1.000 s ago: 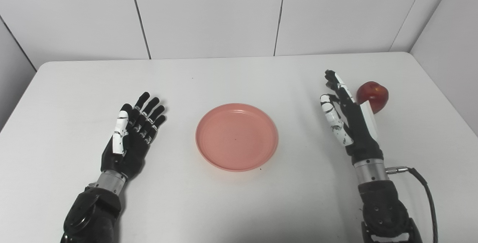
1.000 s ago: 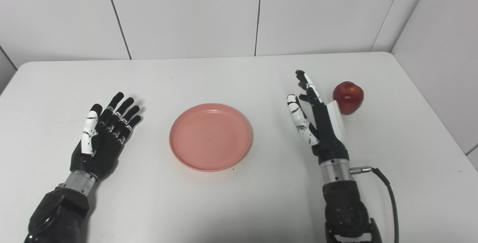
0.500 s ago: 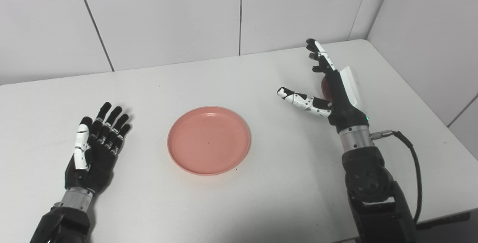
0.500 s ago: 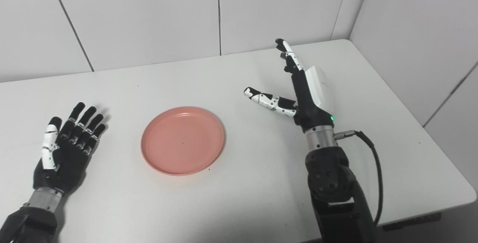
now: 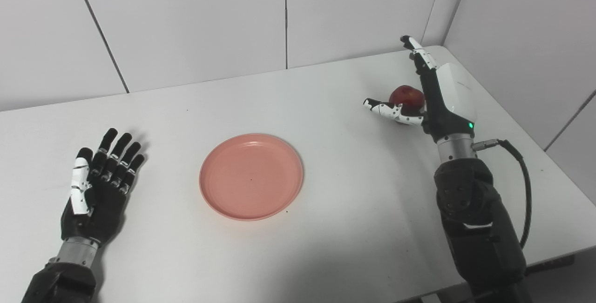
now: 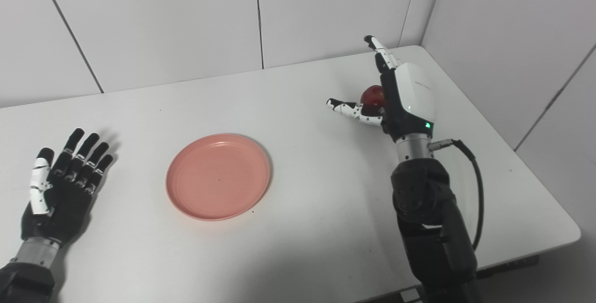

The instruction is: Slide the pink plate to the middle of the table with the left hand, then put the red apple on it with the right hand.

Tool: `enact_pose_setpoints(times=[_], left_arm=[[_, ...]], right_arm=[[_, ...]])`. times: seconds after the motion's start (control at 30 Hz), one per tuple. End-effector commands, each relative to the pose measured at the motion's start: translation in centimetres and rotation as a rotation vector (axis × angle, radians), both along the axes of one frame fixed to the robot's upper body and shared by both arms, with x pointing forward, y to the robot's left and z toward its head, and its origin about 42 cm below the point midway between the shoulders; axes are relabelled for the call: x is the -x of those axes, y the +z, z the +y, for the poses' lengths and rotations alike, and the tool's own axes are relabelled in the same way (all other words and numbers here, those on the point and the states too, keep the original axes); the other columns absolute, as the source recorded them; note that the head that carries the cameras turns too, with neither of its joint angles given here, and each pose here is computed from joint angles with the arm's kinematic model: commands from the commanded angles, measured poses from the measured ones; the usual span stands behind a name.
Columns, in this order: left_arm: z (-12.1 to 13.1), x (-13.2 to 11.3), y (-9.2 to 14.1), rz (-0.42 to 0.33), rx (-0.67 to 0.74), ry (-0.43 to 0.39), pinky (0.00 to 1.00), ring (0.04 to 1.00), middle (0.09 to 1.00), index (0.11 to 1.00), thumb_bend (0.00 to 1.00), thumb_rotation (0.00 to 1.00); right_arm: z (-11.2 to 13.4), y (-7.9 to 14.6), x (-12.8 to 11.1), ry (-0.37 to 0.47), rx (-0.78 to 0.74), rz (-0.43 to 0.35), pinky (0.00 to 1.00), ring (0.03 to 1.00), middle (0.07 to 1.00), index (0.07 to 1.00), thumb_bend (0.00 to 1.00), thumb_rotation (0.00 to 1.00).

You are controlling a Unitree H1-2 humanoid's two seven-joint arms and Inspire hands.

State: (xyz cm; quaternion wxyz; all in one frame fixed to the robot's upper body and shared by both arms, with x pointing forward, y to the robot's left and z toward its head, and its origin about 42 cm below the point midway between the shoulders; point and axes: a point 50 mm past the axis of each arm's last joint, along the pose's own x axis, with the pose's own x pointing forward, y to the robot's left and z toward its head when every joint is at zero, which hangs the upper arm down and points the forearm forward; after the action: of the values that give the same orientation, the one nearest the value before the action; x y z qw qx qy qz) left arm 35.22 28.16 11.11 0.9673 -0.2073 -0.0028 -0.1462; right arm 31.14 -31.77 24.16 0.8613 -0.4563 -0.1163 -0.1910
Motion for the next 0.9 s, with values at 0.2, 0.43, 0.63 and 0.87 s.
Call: enact_pose_setpoints(times=[0.2, 0.43, 0.63, 0.87], left_arm=[[0.6, 1.1, -1.9, 0.029, -0.002, 0.028, 1.00, 0.974, 0.976, 0.960, 0.38, 1.00], [0.5, 1.1, -1.5, 0.023, 0.009, 0.028, 0.99, 0.965, 0.964, 0.946, 0.37, 1.00], [0.5, 1.1, -1.5, 0.014, 0.001, 0.029, 1.00, 0.964, 0.967, 0.947, 0.38, 1.00], [0.3, 1.3, -1.5, 0.022, 0.010, 0.038, 0.99, 0.955, 0.959, 0.938, 0.37, 1.00]], right_arm=[[-2.5, 2.0, -1.7, -0.127, 0.099, 0.038, 0.69, 0.816, 0.881, 0.894, 0.95, 0.46], [-4.0, 1.6, -2.5, -0.162, 0.116, 0.105, 0.67, 0.806, 0.871, 0.881, 0.98, 0.44], [-5.4, 1.1, -3.2, -0.187, 0.134, 0.160, 0.67, 0.798, 0.859, 0.869, 1.00, 0.47], [-6.4, 0.8, -3.9, -0.199, 0.162, 0.228, 0.66, 0.797, 0.850, 0.859, 1.00, 0.49]])
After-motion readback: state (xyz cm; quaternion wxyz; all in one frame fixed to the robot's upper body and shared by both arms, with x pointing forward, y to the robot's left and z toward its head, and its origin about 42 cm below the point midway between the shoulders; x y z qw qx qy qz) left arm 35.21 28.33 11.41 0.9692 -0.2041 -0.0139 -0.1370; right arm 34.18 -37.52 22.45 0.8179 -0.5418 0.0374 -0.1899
